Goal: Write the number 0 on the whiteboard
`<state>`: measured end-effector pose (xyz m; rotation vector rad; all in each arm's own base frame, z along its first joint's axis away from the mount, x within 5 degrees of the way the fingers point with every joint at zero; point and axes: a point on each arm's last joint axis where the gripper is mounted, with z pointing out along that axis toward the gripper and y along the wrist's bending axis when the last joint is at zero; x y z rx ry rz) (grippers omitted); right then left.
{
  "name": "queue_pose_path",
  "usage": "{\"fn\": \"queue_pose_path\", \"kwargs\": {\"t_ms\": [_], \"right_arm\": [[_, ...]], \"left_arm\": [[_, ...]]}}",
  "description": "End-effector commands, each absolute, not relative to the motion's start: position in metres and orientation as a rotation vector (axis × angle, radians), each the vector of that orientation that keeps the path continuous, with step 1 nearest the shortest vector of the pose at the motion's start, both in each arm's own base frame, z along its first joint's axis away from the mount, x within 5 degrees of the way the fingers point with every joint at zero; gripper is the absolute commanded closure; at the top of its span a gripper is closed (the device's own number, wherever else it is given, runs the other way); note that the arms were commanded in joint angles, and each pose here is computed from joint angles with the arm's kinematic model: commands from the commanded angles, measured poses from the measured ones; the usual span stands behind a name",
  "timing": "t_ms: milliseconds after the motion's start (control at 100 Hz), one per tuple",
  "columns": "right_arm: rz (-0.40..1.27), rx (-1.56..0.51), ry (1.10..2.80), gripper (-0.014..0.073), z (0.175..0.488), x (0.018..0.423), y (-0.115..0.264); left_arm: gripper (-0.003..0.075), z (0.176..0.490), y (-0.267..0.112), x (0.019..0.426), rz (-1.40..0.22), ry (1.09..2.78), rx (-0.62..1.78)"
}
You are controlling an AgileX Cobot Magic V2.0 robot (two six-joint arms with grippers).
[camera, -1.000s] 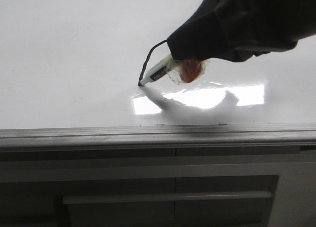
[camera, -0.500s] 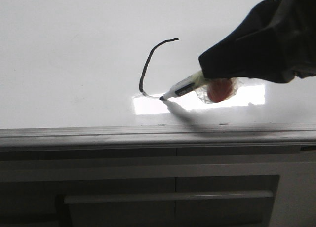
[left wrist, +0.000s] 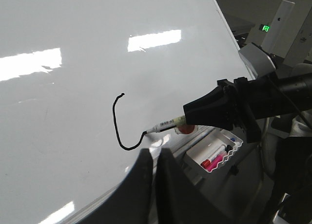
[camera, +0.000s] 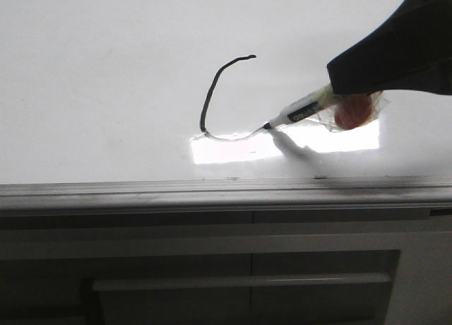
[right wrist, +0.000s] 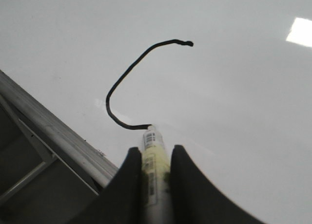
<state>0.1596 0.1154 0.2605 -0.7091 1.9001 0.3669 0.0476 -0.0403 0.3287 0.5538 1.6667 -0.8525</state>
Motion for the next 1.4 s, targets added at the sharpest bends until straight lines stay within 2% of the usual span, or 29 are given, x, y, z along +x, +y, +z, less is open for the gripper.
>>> {"fn": "queue_pose_path", "kwargs": {"t_ms": [0, 330, 540, 1390], "right_arm": [[0.222, -0.583, 1.815, 0.0642, 0.273, 0.176, 0.102], [0.184, -0.553, 1.745, 0.0642, 0.295, 0.188, 0.105], [0.216, -0.587, 1.766, 0.0642, 0.299, 0.199, 0.116], [0.343, -0.778, 1.869, 0.0642, 0.290, 0.199, 0.135]], "left_arm": [[0.0740, 0.340, -0.043, 0.045, -0.902, 1.602, 0.565], [0.0740, 0.340, -0.043, 0.045, -0.902, 1.602, 0.565], [0.0740, 0.340, -0.043, 0.045, -0.902, 1.602, 0.565], [0.0740, 0.340, -0.043, 0.045, -0.900, 1.601, 0.566]]}}
